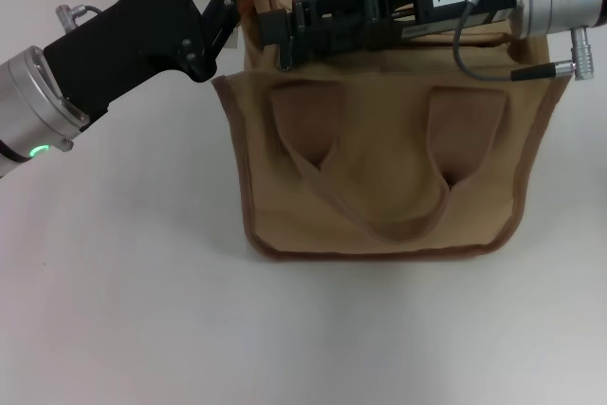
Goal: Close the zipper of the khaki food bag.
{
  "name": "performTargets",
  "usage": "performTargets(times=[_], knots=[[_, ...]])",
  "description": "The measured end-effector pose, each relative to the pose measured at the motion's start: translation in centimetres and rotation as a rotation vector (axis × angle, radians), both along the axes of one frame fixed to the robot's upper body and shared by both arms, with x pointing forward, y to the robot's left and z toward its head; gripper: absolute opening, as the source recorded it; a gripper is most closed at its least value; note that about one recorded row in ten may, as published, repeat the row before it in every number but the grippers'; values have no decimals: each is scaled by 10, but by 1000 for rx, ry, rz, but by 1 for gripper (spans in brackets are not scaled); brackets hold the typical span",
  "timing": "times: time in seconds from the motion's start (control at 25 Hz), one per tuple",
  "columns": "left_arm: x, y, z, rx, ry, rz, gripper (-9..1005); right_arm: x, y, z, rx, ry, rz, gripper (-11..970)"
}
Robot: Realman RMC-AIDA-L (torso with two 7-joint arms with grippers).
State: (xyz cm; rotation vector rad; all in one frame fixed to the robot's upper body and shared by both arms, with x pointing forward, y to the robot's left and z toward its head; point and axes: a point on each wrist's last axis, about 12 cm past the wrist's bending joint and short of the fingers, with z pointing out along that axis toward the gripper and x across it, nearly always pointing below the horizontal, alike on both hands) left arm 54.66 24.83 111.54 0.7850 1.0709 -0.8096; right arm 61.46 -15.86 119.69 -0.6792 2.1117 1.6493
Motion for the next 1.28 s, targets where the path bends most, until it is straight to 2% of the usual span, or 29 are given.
performTargets(times=[0.44, 0.88, 1.08, 1.28], knots=[[0, 0, 1, -4, -3, -4, 16, 0, 0, -2, -6, 8, -9, 752], [0, -1, 2, -7, -6, -8, 16, 3, 0, -4, -13, 4, -31, 588], [-1, -1, 2, -10, -9, -14, 16, 5, -1, -4, -19, 1, -48, 338], [-1, -1, 2, -12, -7, -16, 16, 4, -1, -6, -34, -4, -45, 153]])
